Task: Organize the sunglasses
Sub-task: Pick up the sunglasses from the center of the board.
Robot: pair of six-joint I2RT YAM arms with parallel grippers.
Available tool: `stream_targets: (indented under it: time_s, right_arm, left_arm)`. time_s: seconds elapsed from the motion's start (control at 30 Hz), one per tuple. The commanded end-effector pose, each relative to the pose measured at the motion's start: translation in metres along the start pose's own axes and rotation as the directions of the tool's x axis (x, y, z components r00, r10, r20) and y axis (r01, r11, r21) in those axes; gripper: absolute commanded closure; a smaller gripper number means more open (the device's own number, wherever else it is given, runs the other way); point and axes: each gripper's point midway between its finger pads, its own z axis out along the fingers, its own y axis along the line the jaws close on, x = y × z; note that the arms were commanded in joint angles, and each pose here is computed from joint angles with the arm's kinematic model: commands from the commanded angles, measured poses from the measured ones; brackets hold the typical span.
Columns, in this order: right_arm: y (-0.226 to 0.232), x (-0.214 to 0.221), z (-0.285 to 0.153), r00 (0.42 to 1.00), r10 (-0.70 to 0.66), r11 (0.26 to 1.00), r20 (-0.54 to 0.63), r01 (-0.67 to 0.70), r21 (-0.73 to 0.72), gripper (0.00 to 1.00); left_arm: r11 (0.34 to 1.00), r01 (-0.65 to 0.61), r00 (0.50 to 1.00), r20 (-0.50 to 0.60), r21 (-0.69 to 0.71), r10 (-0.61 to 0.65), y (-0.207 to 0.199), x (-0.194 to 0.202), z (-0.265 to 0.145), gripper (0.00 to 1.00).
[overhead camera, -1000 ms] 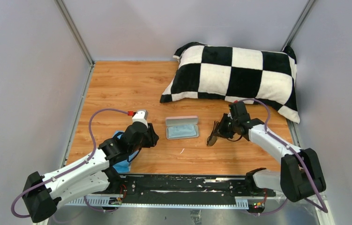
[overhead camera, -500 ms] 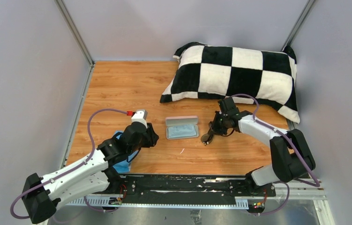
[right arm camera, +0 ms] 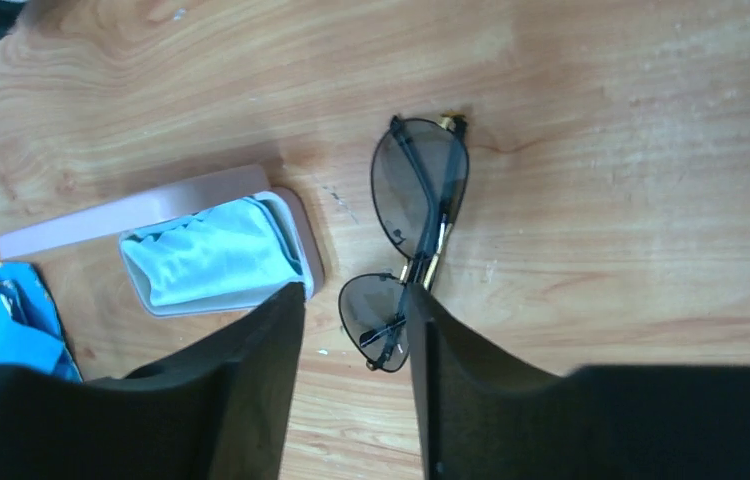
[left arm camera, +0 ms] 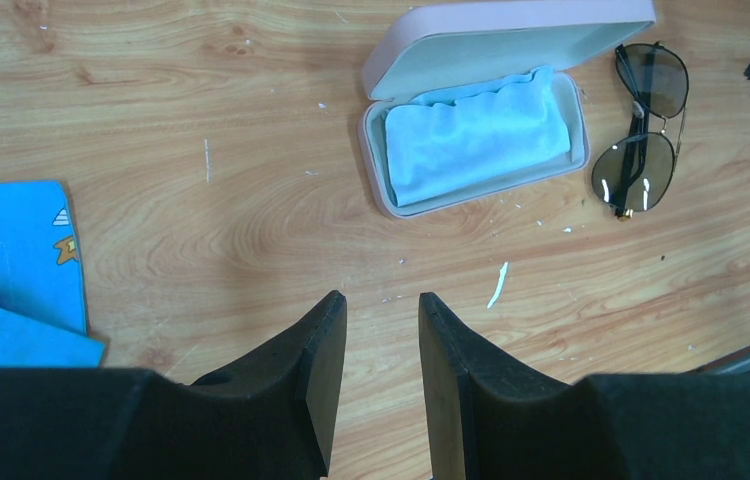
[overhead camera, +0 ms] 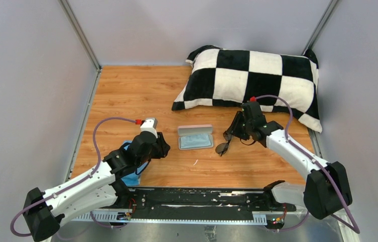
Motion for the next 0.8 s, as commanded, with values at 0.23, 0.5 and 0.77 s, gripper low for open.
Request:
stream_targets:
  time_s: [0.23, 0.5, 0.77]
  right_arm:
    - [-0.026, 0.035, 0.023, 0.985, 0.124, 0.989, -0.121, -0.113, 0.095, 0.38]
    - [-0.028, 0.046, 0.038, 0.969, 0.183, 0.981, -0.168, -0.17, 0.089, 0.42]
    - [-0.039, 0.054, 0.046, 0.961, 0.223, 0.97, -0.166, -0.202, 0.136, 0.52]
  left_arm:
    - [1.0, -0.012, 1.0, -0.005, 0.008, 0.012, -0.001, 0.0, -0.001, 0.62]
    - [1.0, 0.0, 1.0, 0.0, 0.007, 0.0, 0.002, 0.002, -0.001, 0.62]
    - [1.0, -0.004, 1.0, -0.003, 0.006, 0.004, 0.002, 0.003, -0.001, 0.62]
